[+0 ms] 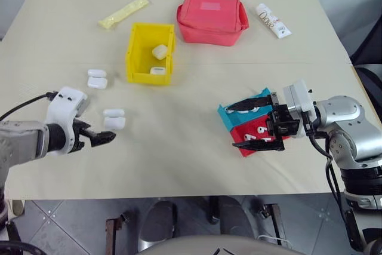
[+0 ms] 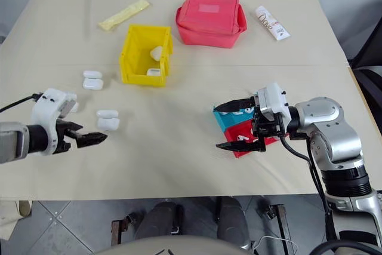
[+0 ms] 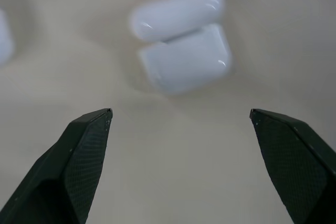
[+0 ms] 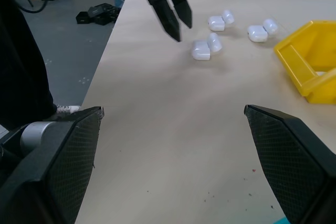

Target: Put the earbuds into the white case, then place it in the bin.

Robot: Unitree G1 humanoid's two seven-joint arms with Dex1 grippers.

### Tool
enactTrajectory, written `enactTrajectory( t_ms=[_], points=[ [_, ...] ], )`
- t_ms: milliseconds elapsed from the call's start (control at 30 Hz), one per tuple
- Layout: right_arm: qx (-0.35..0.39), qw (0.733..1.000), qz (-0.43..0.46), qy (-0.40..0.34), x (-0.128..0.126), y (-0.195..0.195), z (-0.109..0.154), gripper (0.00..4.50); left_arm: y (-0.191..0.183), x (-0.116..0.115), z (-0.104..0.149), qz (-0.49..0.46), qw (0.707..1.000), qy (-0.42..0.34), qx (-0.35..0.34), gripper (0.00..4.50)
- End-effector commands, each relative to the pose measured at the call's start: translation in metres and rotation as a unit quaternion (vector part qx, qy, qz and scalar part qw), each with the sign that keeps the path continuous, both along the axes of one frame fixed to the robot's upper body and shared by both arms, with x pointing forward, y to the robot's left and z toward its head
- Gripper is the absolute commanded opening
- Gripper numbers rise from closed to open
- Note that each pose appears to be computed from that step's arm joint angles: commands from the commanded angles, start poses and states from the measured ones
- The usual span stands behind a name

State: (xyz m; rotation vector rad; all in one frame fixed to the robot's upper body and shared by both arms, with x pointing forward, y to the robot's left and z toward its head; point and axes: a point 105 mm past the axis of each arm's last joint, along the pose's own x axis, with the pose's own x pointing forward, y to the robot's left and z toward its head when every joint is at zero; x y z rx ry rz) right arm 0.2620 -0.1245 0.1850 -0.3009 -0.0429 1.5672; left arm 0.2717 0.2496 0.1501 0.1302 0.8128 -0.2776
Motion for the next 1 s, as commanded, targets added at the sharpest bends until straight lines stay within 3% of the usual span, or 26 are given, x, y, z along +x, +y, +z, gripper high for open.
enactTrajectory(
  t_ms=[33, 467, 1000],
  points=[
    [0.006, 1.000, 0.007, -0.018, -0.004, 0.002, 0.006, 4.50, -0.006, 0.012, 0.001, 0.023, 1.000, 0.004, -0.016, 4.46],
    [0.015, 1.000, 0.006, -0.025, -0.005, 0.002, 0.006, 4.50, -0.033, 0.025, 0.005, 0.079, 0.994, 0.058, -0.053, 4.46],
    [0.017, 0.999, -0.017, -0.025, -0.005, -0.001, 0.000, 4.50, -0.032, 0.036, -0.016, 0.136, 0.986, 0.086, -0.041, 4.46]
  ],
)
